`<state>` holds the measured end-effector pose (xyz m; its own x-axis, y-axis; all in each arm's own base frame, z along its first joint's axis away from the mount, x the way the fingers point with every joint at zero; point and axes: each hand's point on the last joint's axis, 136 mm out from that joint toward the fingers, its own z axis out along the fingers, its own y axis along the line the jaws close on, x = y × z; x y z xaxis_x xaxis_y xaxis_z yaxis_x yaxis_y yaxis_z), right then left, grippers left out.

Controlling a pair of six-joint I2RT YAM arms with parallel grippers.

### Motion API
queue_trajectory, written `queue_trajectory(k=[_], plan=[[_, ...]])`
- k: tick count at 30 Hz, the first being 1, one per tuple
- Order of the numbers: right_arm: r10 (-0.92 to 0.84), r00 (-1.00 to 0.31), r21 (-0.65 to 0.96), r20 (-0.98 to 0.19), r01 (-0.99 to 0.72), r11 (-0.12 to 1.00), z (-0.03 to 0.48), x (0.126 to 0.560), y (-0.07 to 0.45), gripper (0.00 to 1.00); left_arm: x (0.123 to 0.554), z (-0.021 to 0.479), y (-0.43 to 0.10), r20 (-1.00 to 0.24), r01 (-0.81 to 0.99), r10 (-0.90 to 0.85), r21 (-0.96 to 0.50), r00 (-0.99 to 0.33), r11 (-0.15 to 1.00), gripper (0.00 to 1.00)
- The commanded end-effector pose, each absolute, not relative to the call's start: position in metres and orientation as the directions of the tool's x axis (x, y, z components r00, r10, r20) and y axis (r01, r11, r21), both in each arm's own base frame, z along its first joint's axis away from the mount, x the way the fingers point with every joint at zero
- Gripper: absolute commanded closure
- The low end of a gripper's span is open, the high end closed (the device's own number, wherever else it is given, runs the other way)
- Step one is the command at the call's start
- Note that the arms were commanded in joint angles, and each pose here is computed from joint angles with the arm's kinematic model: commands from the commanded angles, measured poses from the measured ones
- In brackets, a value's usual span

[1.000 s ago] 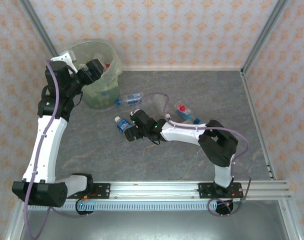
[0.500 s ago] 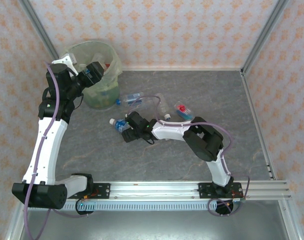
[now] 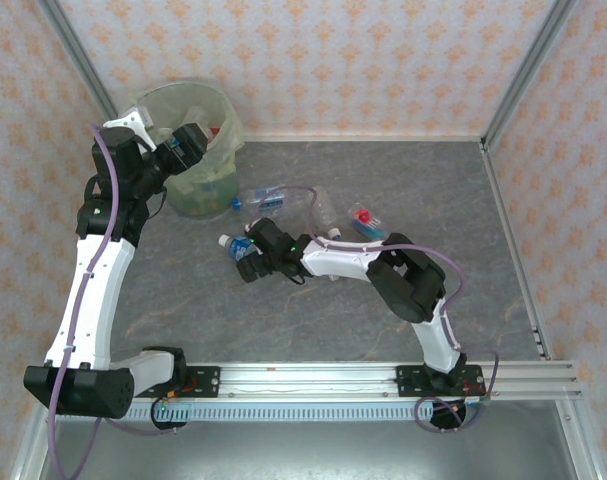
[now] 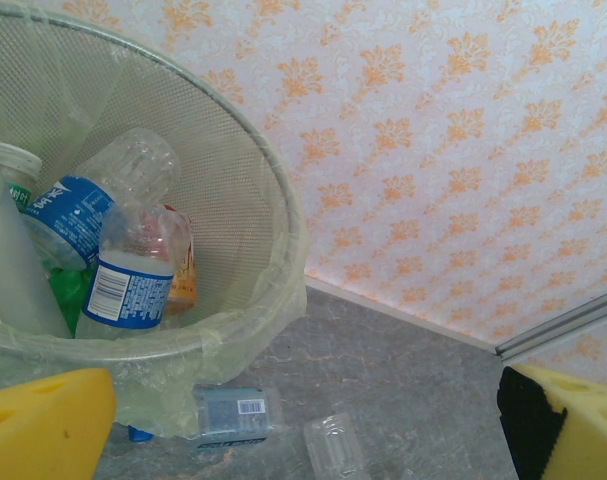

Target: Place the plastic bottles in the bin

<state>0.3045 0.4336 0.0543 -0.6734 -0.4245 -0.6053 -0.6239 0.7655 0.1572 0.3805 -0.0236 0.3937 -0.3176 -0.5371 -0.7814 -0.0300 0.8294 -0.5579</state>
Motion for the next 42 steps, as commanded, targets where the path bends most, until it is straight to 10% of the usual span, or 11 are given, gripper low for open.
queue_trajectory(k=[1,24,42], plan=[[-0.469,-0.641,0.12,-0.608,-0.658,0.744,0.053,0.306,0.44,0.05,0.377,0.408,-0.027,-0.784,0.009,-0.549,-0.576,-0.29,0.818,0.01],[-0.467,-0.617,0.13,-0.633,-0.68,0.722,0.069,0.307,0.447,0.4,0.386,0.412,-0.03,-0.779,0.022,-0.554,-0.585,-0.293,0.811,0.01],[-0.177,-0.581,0.165,-0.795,-0.488,0.857,0.182,0.308,0.374,0.44,0.398,0.42,-0.067,-0.696,0.129,-0.625,-0.698,-0.353,0.704,0.08]])
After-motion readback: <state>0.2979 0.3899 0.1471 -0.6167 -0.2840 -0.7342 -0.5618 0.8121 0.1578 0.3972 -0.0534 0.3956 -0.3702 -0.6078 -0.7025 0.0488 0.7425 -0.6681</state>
